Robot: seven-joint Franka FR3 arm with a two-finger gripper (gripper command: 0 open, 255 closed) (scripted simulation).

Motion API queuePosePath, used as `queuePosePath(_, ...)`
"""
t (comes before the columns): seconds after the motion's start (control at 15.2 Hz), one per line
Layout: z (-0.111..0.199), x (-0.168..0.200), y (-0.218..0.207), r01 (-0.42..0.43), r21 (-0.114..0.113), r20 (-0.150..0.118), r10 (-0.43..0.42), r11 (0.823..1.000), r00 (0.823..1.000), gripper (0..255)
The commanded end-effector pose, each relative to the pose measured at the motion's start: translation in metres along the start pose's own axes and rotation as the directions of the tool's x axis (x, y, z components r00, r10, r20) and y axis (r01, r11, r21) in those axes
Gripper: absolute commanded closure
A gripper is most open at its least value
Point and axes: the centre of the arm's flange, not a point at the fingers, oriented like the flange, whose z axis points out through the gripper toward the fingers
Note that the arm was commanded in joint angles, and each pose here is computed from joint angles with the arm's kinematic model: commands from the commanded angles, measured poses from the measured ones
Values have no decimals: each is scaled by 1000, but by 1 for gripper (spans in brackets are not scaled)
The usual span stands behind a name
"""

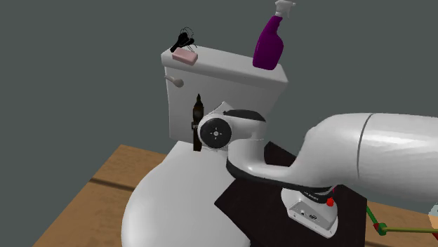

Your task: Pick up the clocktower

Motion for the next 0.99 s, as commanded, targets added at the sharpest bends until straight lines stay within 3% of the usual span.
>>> queuePosePath(0.0, 27, -9, -23, -52, -42, -68, 49, 998, 996, 0)
queuePosePath(0.2, 62, -21, -55, -132, -94, -179, 113, 987, 977, 0)
queuePosePath(0.4, 98, -27, -84, -210, -133, -284, 166, 969, 944, 0)
queuePosePath(0.92, 121, -59, -90, -210, -133, -284, 166, 969, 944, 0)
